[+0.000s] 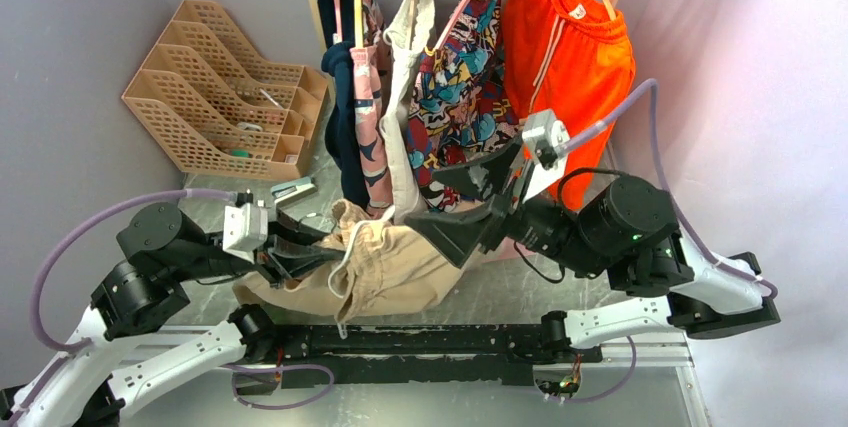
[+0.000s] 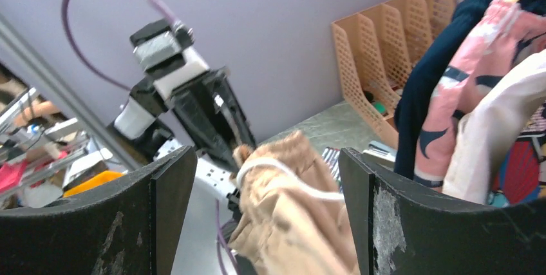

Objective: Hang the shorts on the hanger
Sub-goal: Adjust the shorts on the hanger.

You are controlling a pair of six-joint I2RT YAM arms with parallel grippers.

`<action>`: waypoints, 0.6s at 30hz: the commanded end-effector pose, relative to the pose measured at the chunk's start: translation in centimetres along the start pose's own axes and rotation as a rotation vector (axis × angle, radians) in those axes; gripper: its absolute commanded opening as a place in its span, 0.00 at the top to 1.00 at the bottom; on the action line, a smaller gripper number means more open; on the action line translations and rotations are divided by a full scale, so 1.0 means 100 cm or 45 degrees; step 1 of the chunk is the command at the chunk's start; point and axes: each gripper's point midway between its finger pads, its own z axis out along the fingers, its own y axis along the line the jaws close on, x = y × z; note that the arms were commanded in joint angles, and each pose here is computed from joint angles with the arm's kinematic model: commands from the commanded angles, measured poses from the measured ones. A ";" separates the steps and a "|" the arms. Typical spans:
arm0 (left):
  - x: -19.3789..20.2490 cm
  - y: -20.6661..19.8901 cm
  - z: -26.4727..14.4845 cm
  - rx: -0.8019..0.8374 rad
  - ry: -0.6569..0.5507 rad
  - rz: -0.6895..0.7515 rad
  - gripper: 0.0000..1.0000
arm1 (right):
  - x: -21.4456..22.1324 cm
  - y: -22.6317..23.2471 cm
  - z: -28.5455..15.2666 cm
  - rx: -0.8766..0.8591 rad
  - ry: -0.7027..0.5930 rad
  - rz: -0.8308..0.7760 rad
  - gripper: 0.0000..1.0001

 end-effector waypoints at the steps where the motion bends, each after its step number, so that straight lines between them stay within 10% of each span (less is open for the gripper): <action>1: -0.008 -0.030 -0.010 0.221 -0.041 0.166 0.93 | 0.002 -0.017 0.014 0.163 0.059 -0.087 0.16; 18: 0.005 -0.069 -0.025 0.512 0.002 0.187 0.93 | 0.112 -0.010 -0.003 -0.110 0.374 -0.371 0.23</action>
